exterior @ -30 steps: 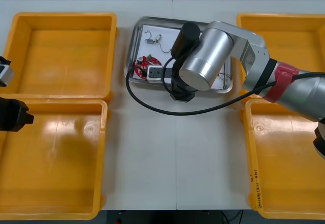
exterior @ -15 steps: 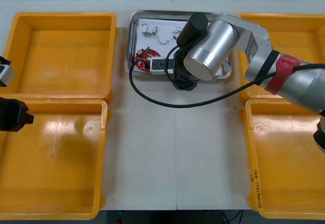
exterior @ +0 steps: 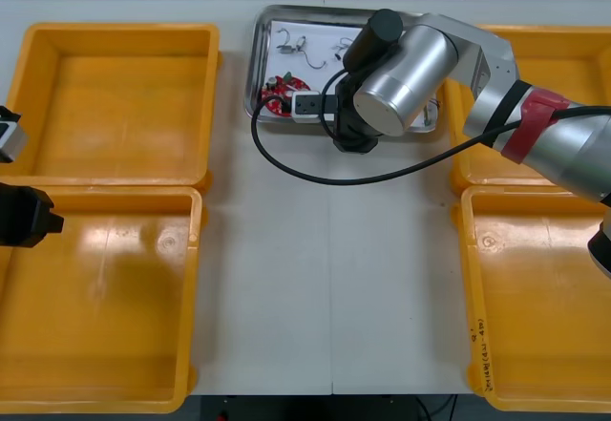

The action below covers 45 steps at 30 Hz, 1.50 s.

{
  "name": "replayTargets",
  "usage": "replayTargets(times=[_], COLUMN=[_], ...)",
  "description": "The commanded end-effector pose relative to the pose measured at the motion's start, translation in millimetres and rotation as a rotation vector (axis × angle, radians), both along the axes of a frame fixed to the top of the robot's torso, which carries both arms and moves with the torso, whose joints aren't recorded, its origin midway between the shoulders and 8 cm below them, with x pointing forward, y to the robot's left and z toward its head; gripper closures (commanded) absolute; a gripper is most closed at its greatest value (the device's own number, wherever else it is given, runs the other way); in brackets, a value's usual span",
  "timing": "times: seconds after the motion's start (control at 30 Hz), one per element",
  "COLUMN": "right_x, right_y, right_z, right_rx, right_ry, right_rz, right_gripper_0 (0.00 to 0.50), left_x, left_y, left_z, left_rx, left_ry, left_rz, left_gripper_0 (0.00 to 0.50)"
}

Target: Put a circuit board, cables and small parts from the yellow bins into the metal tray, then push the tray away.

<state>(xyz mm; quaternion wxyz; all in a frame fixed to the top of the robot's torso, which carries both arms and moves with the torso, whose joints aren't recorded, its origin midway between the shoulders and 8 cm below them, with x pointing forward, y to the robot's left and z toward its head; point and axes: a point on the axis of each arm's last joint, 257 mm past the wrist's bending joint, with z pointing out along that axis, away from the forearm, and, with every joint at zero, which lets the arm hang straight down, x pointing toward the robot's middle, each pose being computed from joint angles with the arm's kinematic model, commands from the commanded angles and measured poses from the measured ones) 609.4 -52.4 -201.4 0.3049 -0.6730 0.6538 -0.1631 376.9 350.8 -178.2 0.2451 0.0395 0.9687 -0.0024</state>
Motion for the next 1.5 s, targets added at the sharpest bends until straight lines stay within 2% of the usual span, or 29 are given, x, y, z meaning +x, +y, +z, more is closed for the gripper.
replayTargets(times=[0.03,0.33,0.83,1.2,1.23,1.27,1.3,1.33,1.4,1.43,1.5], right_x=[14.1,16.7,36.1,31.6,31.5,30.9,31.1,30.9,31.5,31.7,32.1], right_y=[6.7,22.1,35.4,37.3,37.6,38.8,38.6,38.8,37.6,38.2,38.6], right_z=[27.0,36.4,44.2,41.5,41.9,41.6,41.7,41.6,41.9,43.2,44.8], right_rx=[0.006,0.0,0.016,0.03,0.032,0.034,0.033,0.033,0.03,0.032,0.03], right_ry=[-0.052,-0.086,-0.124,-0.095,-0.094,-0.093,-0.094,-0.093,-0.095,-0.096,-0.098], right_rz=[0.024,0.065,0.077,0.082,0.081,0.083,0.083,0.084,0.083,0.085,0.086], right_gripper_0=[0.5,0.5,0.5,0.5,0.478,0.424,0.325,0.301,0.299,0.261,0.227], left_x=[-5.6,-5.6,-5.6,-5.6,-5.6,-5.6,-5.6,-5.6,-5.6,-5.6,-5.6], left_y=[12.3,12.3,12.3,12.3,12.3,12.3,12.3,12.3,12.3,12.3,12.3], left_z=[10.3,10.3,10.3,10.3,10.3,10.3,10.3,10.3,10.3,10.3,10.3], left_rx=[0.088,0.088,0.088,0.088,0.088,0.088,0.088,0.088,0.088,0.088,0.088], left_ry=[-0.015,-0.015,-0.015,-0.015,-0.015,-0.015,-0.015,-0.015,-0.015,-0.015,-0.015], left_rz=[-0.075,-0.075,-0.075,-0.075,-0.075,-0.075,-0.075,-0.075,-0.075,-0.075,-0.075], left_gripper_0=[0.0,0.0,0.0,0.0,0.0,0.0,0.0,0.0,0.0,0.0,0.0])
